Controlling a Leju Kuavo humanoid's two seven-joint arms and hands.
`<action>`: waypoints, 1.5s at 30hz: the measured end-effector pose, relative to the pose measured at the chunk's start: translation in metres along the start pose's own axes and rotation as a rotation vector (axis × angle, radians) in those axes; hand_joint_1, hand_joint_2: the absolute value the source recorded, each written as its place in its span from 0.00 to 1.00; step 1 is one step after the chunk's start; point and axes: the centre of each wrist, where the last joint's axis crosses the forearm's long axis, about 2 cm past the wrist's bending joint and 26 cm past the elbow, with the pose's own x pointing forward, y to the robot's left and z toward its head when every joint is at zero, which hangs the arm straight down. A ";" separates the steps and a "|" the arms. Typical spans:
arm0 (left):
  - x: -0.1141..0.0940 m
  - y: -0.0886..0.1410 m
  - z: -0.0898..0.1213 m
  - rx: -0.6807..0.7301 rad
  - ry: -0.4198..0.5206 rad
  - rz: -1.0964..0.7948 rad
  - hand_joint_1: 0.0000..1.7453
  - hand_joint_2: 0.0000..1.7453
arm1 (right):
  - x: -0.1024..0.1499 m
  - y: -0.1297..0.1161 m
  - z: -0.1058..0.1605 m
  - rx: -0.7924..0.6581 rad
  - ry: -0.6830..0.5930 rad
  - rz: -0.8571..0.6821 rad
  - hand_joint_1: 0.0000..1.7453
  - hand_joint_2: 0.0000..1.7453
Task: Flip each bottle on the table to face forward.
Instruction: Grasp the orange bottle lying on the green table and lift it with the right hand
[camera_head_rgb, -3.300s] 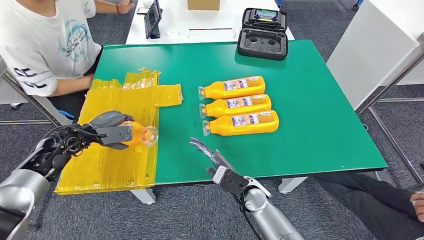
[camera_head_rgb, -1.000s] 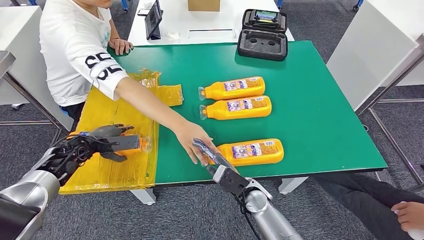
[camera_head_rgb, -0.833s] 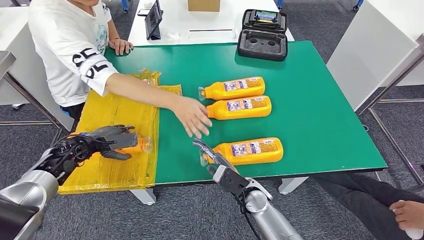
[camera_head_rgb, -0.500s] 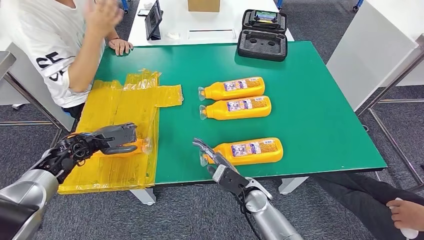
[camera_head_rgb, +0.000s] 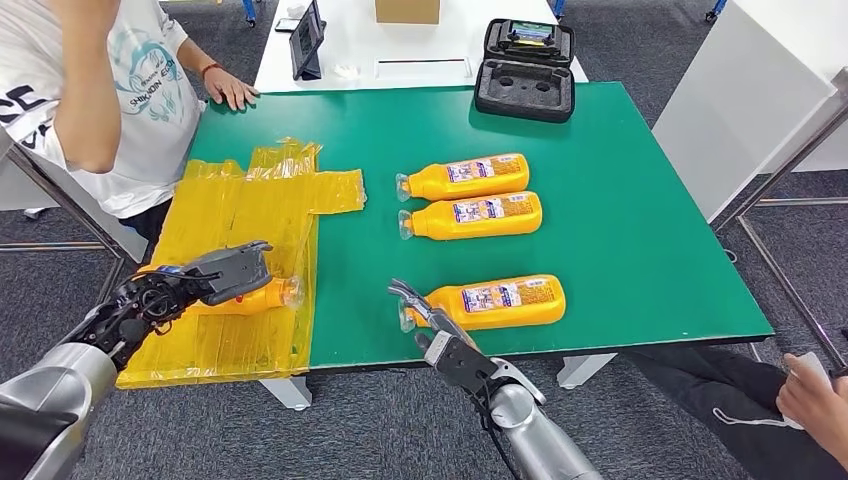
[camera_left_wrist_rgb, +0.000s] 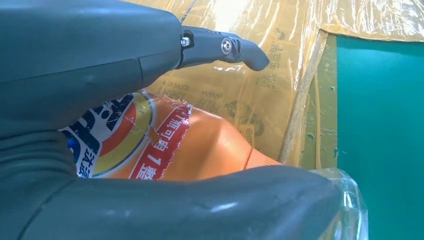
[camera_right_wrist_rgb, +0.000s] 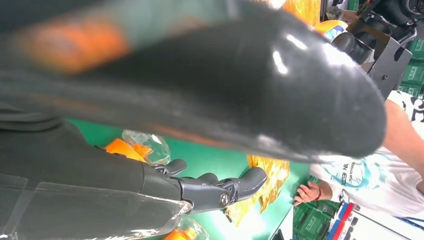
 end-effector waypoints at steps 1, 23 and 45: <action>0.000 0.000 0.000 0.000 0.000 0.001 0.00 0.00 | 0.000 0.000 0.000 0.000 0.000 0.000 0.00 0.00; 0.039 -0.026 0.004 1.118 -0.250 0.437 0.00 0.00 | -0.001 0.014 0.010 -0.028 0.013 0.002 0.00 0.00; 0.123 -0.051 0.055 1.419 -0.505 0.645 0.00 0.00 | 0.037 -0.085 -0.038 -0.017 0.129 0.362 0.00 1.00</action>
